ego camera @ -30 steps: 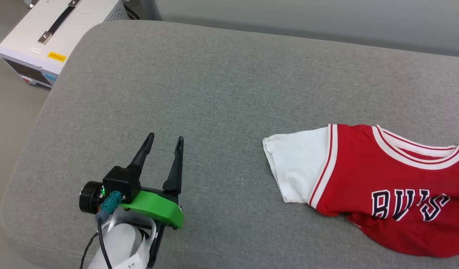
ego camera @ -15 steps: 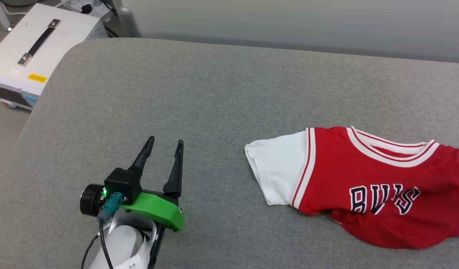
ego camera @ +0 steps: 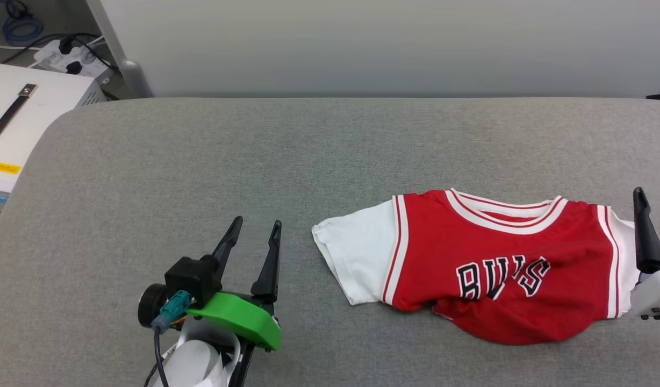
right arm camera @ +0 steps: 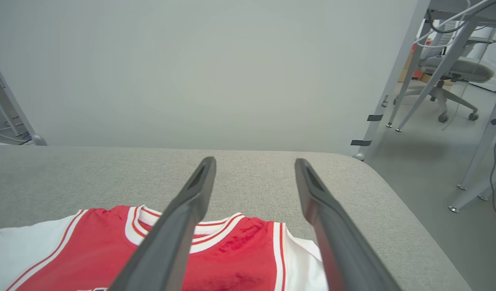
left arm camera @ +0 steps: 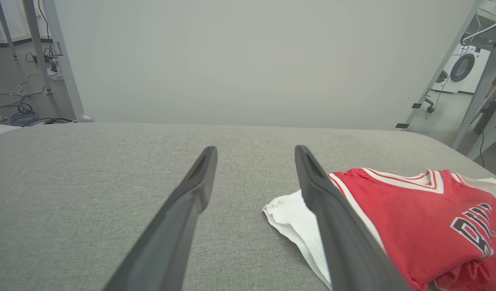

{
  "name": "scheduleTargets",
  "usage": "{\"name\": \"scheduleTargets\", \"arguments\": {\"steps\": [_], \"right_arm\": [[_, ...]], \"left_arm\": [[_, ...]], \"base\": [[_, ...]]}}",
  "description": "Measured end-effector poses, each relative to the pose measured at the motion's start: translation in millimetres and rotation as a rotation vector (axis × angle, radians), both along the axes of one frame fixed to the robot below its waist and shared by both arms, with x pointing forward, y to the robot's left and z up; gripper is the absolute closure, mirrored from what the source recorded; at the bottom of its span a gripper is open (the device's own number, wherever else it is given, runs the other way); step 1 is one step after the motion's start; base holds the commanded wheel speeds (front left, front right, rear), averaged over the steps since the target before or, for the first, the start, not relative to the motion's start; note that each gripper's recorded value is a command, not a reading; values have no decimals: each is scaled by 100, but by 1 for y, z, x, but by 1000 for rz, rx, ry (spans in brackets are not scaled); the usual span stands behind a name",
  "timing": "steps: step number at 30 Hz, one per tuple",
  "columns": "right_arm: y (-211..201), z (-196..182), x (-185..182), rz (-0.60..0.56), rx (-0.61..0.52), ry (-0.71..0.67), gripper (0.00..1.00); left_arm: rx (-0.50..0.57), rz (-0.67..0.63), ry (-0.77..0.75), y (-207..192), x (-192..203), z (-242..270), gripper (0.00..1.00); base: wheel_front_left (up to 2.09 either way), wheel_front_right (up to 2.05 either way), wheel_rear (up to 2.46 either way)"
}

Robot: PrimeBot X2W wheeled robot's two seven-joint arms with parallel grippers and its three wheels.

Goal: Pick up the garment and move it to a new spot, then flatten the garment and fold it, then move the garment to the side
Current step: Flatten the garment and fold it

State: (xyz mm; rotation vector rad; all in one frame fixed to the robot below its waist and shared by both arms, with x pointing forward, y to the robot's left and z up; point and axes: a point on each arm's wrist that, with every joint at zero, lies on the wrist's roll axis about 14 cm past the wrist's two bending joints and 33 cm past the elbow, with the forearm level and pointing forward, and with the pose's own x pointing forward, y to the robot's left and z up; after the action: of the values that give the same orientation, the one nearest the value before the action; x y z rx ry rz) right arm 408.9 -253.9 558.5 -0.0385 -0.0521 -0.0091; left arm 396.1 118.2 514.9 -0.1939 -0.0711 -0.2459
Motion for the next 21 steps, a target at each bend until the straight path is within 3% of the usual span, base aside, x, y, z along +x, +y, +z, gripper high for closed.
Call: {"name": "scheduleTargets", "arguments": {"steps": [8, 9, 21], "right_arm": [[-2, 21, -23, -52, 54, -97, 0], [-4, 23, -24, -63, 53, -106, 0], [-7, 3, -27, -81, 29, -69, 0]], "left_arm": [[7, -87, 114, -26, 6, -22, 0], [57, -139, 220, -37, 15, -38, 0], [342, -259, 639, -59, 50, -89, 0]], "base": [[0, 0, 0], [0, 0, 0], [0, 0, 0]]}}
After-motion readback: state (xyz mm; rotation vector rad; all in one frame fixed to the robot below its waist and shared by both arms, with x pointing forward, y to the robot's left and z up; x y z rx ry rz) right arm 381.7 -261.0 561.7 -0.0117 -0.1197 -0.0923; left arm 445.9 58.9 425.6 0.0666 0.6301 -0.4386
